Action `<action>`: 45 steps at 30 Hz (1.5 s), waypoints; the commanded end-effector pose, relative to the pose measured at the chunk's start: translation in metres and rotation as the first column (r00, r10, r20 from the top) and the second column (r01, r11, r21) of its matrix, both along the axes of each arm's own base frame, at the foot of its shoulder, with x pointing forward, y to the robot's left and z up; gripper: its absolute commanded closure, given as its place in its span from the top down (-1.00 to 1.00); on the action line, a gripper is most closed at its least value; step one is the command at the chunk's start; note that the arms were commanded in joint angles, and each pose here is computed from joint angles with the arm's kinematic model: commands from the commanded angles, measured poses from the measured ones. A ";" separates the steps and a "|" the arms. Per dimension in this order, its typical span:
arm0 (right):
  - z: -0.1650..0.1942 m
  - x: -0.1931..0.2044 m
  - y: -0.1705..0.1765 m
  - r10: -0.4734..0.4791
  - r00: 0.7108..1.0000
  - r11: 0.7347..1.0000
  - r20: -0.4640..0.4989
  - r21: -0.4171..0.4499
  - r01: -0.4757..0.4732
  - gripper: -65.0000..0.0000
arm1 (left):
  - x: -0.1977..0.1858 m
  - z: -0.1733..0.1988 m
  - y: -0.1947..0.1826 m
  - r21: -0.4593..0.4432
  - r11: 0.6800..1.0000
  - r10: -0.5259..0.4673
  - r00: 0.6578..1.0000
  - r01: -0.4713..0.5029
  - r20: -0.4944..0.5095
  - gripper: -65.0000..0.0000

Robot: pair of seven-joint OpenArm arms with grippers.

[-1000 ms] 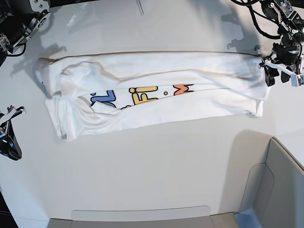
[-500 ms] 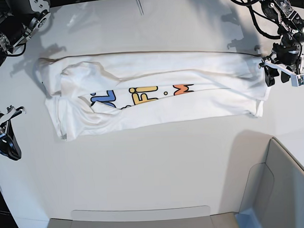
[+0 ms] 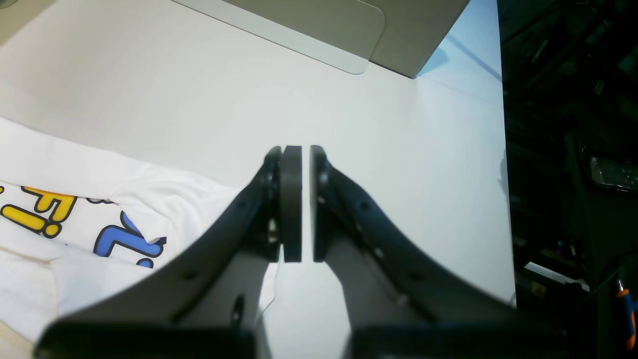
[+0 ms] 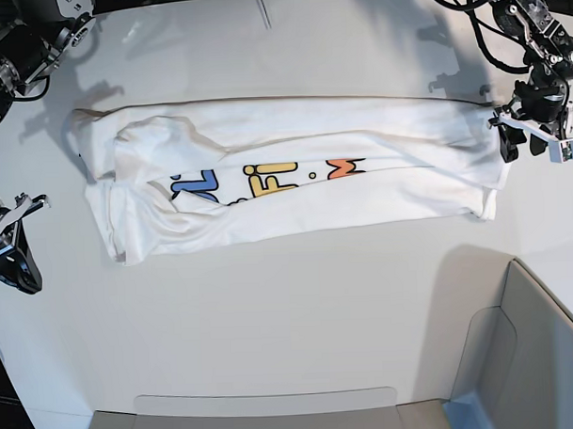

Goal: Layout the t-shirt on the table in an organized manner, then fold the t-shirt properly

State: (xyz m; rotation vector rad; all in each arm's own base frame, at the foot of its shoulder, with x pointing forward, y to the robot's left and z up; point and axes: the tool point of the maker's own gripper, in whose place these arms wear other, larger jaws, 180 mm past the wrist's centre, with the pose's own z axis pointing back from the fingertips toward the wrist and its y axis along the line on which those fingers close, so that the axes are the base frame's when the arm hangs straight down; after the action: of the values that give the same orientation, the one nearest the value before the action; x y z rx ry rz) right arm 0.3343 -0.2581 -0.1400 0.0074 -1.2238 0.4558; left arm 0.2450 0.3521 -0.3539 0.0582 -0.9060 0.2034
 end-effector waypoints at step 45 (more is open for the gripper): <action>-0.080 -0.072 -0.057 -0.257 0.930 0.957 -0.263 -0.203 0.207 -0.90 | -0.107 0.081 0.064 0.306 0.914 0.199 0.953 -0.265 0.229 -0.02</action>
State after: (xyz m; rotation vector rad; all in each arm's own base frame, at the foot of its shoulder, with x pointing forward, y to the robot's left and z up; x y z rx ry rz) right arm 0.2589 -0.3144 -0.2334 -0.1882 -0.8434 0.3085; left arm 0.1314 0.4151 -0.2886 0.4567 -1.0602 0.3018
